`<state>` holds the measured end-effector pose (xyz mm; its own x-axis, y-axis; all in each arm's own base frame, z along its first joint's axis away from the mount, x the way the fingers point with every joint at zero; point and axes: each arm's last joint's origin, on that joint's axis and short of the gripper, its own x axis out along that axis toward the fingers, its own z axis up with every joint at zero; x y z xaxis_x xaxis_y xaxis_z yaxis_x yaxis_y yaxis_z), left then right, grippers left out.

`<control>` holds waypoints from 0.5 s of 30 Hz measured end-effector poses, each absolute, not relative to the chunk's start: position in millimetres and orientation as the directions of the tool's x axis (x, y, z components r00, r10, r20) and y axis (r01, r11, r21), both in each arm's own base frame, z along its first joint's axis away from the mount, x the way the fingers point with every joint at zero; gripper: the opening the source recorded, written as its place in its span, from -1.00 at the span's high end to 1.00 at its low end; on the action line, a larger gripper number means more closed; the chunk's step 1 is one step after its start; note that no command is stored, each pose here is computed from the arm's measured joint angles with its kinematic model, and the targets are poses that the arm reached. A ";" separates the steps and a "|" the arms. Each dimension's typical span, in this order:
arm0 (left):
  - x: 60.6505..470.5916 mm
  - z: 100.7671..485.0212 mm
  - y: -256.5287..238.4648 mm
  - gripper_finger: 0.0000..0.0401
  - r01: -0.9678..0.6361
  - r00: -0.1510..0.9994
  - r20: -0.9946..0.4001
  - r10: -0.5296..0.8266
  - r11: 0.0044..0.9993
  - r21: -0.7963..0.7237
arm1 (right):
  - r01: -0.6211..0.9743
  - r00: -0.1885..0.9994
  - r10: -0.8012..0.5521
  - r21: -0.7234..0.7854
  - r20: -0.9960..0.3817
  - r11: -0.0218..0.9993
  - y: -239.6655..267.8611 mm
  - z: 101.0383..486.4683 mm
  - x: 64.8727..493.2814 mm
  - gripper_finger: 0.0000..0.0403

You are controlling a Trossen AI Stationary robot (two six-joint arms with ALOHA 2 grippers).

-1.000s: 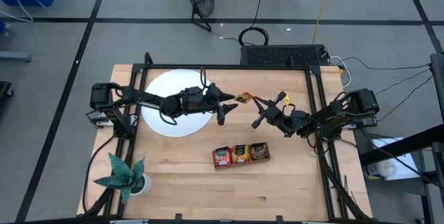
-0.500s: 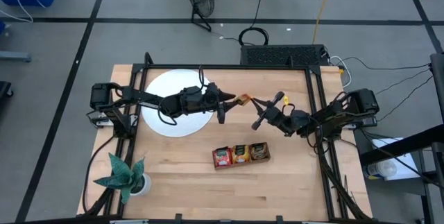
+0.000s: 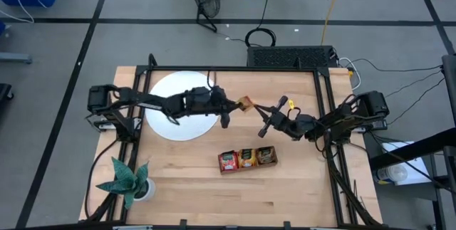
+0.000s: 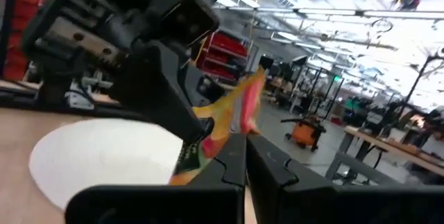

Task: Pick & Place Tea
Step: Put the orange tea bag into the middle section of the wooden organizer

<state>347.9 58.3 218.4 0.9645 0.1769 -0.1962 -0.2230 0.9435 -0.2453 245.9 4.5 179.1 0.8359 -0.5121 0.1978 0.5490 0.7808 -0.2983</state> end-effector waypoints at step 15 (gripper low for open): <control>358.0 307.6 15.8 0.99 -0.317 0.438 -0.882 0.174 0.948 0.030 | 0.377 0.921 -0.390 -0.275 0.006 0.885 -0.5 165.9 258.3 1.00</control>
